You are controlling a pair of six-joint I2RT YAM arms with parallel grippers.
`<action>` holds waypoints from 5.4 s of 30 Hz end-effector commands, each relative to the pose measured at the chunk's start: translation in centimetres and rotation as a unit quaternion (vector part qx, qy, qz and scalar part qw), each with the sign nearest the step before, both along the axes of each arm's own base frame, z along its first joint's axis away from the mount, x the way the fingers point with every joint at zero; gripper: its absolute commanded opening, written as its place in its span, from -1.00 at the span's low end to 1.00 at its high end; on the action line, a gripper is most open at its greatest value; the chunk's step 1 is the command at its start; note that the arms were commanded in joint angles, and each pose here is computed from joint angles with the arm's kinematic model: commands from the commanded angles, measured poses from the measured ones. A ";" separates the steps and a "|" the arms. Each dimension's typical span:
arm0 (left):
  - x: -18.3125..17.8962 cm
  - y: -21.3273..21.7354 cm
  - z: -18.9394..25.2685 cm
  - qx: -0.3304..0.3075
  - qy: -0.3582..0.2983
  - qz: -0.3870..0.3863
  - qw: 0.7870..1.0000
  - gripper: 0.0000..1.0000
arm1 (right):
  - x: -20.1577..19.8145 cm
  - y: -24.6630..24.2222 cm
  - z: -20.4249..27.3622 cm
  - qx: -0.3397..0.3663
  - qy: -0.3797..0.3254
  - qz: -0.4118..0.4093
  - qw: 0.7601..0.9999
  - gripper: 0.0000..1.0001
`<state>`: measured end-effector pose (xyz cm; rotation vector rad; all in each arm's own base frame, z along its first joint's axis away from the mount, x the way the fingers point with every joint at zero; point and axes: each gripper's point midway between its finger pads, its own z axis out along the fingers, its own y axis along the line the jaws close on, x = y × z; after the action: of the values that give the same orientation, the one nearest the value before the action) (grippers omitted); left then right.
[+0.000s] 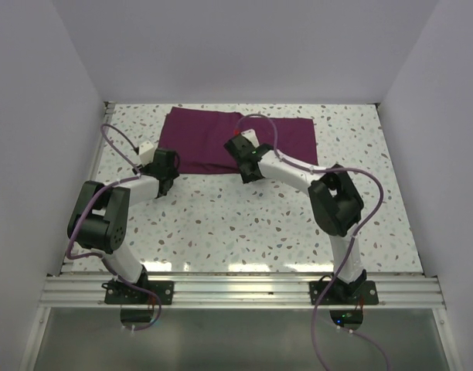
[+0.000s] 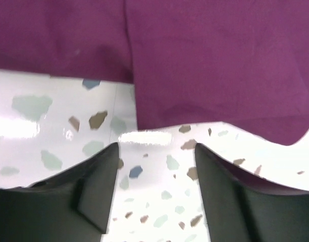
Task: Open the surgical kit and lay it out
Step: Open the surgical kit at the center of the board, then smooth out the surgical kit at the center of the board.
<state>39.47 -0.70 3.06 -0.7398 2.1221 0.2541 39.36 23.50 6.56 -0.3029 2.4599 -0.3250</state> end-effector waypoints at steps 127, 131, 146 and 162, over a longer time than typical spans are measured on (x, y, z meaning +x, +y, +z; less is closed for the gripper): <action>-20.9 -8.5 1.3 -0.021 0.103 -0.005 0.994 0.42 | -17.7 -2.2 12.6 0.258 -0.106 0.079 0.957 0.71; -22.2 -9.3 4.0 -0.031 0.079 -0.023 0.996 0.43 | -17.5 -2.5 13.3 0.261 -0.120 0.079 0.955 0.72; -9.9 -13.8 11.1 -0.038 -0.088 -0.121 0.988 0.61 | -7.9 -2.4 11.6 0.265 -0.081 -0.018 0.961 0.69; -15.2 -12.1 -0.8 -0.060 0.019 -0.146 0.987 0.52 | 11.0 -9.4 1.1 0.219 -0.031 -0.176 0.959 0.51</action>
<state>25.04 -12.54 2.08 -0.4380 2.2755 0.0697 47.51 13.82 9.72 0.3407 2.4101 0.0549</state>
